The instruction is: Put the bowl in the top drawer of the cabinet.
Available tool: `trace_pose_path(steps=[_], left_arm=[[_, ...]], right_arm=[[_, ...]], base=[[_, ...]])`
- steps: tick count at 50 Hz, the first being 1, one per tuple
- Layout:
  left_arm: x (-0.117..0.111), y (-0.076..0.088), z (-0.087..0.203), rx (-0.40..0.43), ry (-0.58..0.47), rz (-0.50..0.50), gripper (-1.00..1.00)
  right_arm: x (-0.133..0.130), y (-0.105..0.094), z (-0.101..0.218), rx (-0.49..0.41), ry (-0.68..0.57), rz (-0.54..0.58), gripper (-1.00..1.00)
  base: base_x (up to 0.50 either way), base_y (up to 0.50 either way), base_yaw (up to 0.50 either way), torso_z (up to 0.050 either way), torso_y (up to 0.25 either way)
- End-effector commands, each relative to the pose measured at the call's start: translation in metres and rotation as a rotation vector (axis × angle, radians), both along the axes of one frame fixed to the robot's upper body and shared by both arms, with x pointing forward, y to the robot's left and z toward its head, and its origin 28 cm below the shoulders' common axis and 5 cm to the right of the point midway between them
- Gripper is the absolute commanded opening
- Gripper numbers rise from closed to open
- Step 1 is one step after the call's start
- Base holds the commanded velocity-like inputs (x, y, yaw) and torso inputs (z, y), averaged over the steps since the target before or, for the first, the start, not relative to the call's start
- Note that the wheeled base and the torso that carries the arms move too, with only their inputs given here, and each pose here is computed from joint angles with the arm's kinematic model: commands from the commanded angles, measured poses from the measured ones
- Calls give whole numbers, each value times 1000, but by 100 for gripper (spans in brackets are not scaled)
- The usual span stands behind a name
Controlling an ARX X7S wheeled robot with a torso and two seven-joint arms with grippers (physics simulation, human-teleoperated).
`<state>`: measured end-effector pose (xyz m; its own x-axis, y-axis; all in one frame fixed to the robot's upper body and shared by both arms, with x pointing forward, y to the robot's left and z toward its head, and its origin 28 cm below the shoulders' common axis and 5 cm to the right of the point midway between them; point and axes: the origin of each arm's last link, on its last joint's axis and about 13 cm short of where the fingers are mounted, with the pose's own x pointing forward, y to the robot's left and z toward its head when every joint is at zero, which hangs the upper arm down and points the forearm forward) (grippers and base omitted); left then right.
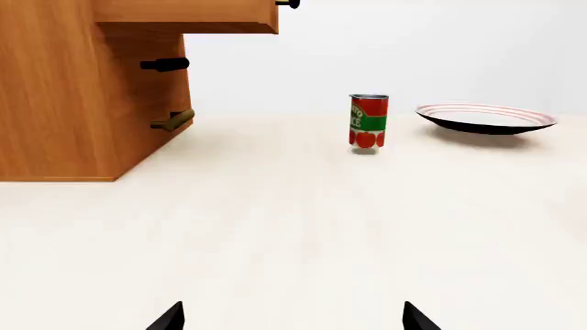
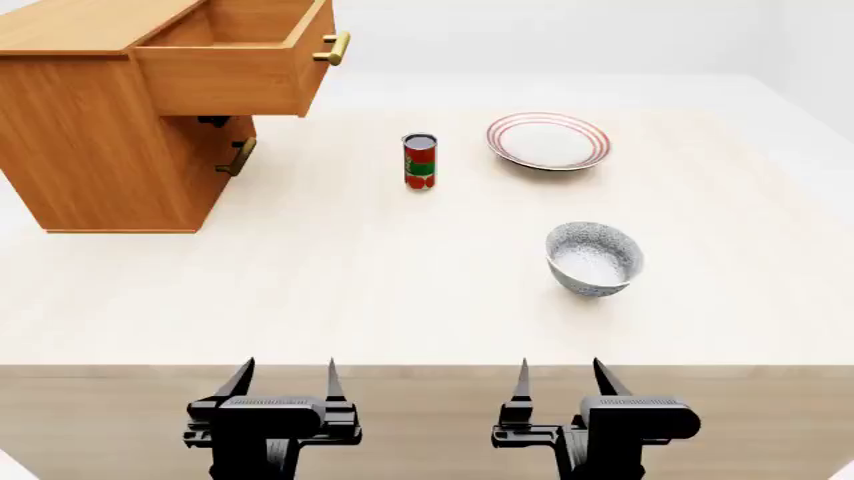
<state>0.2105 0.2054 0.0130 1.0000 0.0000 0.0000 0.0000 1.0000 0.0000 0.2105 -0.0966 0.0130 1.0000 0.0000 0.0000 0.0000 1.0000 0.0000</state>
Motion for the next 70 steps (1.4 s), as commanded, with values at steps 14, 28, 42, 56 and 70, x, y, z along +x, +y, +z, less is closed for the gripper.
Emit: trace_pose_path(steps=[14, 28, 42, 56, 70], left_arm=[[1, 0, -1, -17, 5, -7, 100], [6, 1, -1, -28, 7, -7, 100], [5, 1, -1, -35, 6, -6, 100], [7, 2, 24, -77, 15, -19, 100], [7, 13, 118, -89, -112, -132, 100]], right_arm=[[4, 0, 1, 9, 10, -3, 100], [4, -2, 3, 14, 5, -2, 100], [3, -2, 3, 14, 6, -3, 100], [4, -2, 21, -6, 18, 4, 100], [8, -10, 114, -26, -81, 40, 100]], base=[[0, 292, 0, 0, 0], [0, 500, 0, 0, 0], [0, 499, 0, 0, 0], [0, 64, 0, 0, 0], [0, 0, 0, 0, 0]])
